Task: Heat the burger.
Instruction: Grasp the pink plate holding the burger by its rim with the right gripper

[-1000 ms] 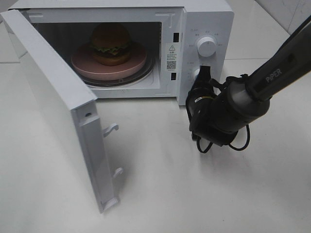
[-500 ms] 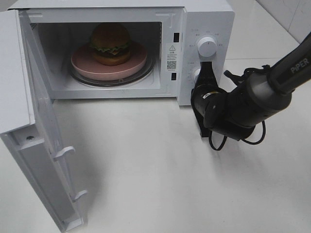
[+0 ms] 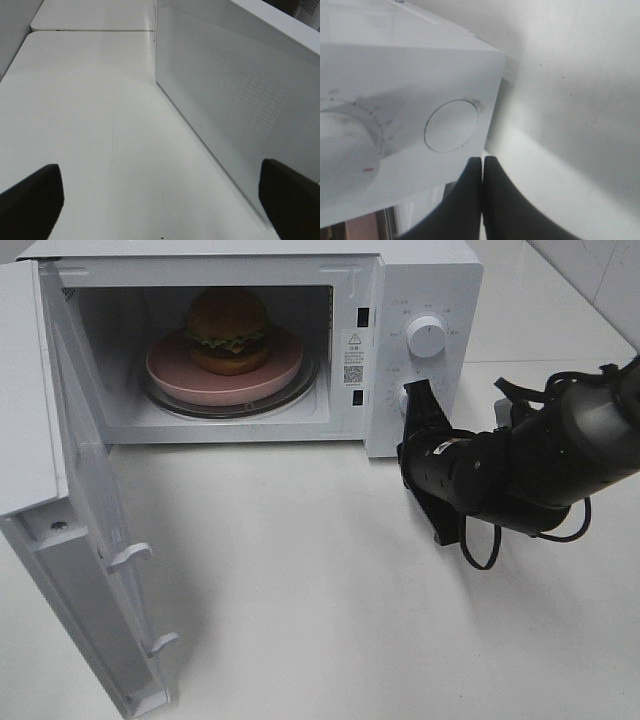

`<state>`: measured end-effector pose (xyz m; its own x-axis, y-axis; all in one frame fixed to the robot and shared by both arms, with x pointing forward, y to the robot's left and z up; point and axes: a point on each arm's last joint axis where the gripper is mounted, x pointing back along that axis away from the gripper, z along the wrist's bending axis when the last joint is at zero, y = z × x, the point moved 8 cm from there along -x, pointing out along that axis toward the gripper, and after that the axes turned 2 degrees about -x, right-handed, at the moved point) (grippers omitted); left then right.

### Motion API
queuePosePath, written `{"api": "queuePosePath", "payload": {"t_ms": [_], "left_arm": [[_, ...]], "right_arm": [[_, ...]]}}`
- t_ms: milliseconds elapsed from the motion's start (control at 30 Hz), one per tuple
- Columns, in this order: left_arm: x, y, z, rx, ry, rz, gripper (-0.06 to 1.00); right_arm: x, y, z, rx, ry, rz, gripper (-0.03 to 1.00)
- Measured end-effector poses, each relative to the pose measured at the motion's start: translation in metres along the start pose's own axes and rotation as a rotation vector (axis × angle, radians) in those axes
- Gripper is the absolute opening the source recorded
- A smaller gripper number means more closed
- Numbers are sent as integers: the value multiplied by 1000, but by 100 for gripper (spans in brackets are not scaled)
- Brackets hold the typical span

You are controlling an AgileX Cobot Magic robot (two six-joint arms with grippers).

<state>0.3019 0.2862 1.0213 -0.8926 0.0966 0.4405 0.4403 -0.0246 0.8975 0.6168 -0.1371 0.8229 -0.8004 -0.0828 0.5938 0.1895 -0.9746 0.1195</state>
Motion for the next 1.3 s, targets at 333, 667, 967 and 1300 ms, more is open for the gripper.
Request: {"api": "queuePosePath", "payload": {"t_ms": [333, 667, 967, 1300], "left_arm": [[0, 0, 0, 0, 0, 0, 98], [0, 0, 0, 0, 0, 0, 98], [0, 0, 0, 0, 0, 0, 98], [0, 0, 0, 0, 0, 0, 98]], "right_arm": [[34, -17, 21, 397, 8, 156, 2], [75, -39, 15, 896, -39, 403, 3], [101, -57, 26, 1419, -1, 655, 3], [117, -56, 36, 2066, 157, 835, 4]]}}
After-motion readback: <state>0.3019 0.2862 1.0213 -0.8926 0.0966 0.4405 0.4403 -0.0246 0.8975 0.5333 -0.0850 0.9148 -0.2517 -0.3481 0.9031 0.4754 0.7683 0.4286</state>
